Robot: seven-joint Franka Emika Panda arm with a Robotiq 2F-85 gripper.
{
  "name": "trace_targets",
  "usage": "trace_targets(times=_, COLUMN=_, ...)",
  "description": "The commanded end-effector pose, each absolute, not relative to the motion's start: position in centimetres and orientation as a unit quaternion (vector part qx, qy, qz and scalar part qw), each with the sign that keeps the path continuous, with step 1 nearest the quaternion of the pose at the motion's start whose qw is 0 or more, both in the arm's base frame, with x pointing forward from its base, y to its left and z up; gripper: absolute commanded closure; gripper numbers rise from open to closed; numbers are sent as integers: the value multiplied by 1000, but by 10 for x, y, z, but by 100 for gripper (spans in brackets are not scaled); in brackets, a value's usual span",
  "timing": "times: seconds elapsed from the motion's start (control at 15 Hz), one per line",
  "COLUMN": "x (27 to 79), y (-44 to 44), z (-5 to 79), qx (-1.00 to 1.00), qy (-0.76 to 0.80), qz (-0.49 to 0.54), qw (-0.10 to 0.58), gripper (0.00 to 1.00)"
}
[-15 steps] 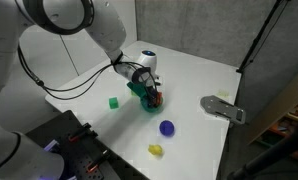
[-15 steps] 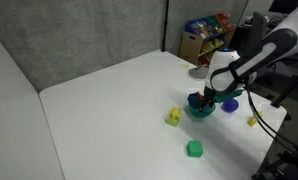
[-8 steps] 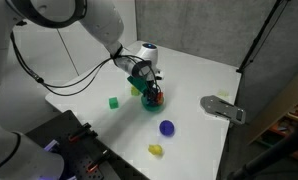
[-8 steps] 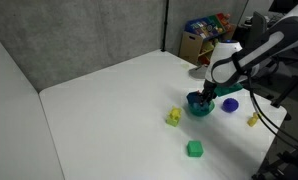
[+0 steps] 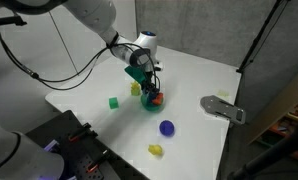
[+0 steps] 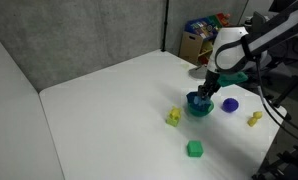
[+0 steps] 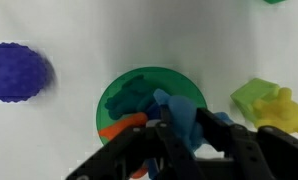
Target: Pick up the light blue toy from the green bowl and put it on the table
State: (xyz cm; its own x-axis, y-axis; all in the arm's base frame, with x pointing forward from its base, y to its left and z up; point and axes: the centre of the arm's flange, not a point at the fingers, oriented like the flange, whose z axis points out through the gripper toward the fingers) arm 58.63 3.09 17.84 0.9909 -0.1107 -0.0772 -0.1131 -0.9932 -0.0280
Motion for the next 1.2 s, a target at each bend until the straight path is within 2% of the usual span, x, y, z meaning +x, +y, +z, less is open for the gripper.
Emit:
trace_targets(times=0.0, x=573, y=20, z=201, qx=-997, qy=51, qz=63, qw=-1, gripper=90)
trace_targets(times=0.8, x=559, y=-72, z=184, qx=-974, qy=43, qz=154, qw=-160, gripper=89)
trace_targets(times=1.13, x=549, y=-93, z=141, qx=-961, qy=24, qz=201, qw=-188, gripper=91)
